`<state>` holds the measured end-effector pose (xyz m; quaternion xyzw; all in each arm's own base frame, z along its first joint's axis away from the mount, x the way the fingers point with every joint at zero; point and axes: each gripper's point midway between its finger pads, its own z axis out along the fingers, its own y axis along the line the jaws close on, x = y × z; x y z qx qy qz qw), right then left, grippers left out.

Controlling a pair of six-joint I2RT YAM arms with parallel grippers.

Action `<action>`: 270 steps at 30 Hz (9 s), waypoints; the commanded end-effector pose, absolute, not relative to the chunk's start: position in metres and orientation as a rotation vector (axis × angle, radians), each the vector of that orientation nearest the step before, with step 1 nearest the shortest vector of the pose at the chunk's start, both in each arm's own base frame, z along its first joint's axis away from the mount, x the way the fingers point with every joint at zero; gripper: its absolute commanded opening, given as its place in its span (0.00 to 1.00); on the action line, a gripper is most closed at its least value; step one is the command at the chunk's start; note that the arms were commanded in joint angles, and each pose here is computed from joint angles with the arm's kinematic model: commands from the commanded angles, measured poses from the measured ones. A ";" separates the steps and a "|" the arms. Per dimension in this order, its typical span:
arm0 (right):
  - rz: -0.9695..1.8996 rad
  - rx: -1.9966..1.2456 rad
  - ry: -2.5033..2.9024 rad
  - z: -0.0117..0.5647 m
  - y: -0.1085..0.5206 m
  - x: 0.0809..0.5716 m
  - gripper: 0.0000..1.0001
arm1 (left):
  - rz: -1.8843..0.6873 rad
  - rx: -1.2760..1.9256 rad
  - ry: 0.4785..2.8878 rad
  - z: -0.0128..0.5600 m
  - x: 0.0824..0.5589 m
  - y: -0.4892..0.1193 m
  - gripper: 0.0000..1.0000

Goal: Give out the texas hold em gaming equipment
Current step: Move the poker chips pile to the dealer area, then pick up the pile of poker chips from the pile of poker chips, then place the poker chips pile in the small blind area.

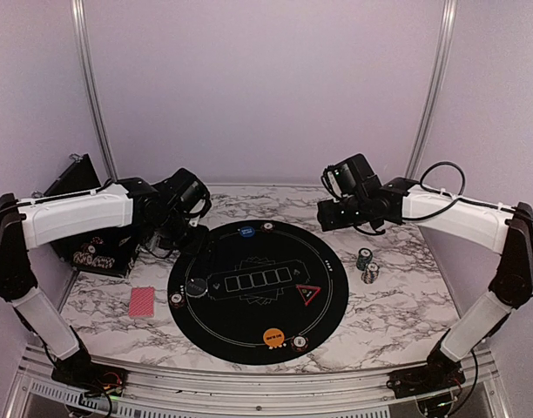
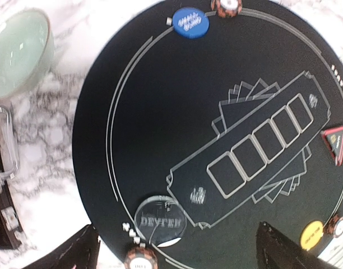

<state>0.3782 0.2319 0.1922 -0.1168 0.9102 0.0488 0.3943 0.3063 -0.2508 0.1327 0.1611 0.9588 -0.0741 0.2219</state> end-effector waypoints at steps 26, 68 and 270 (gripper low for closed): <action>-0.018 -0.100 2.653 0.102 0.107 0.360 0.70 | -0.276 0.499 2.526 0.144 0.354 -0.242 0.99; -0.054 -0.058 2.714 0.068 0.104 0.387 0.54 | -0.275 0.497 2.547 0.137 0.354 -0.239 0.99; 0.197 -1.118 2.486 0.015 0.345 0.488 0.63 | -0.352 0.381 2.561 0.145 0.369 -0.216 0.99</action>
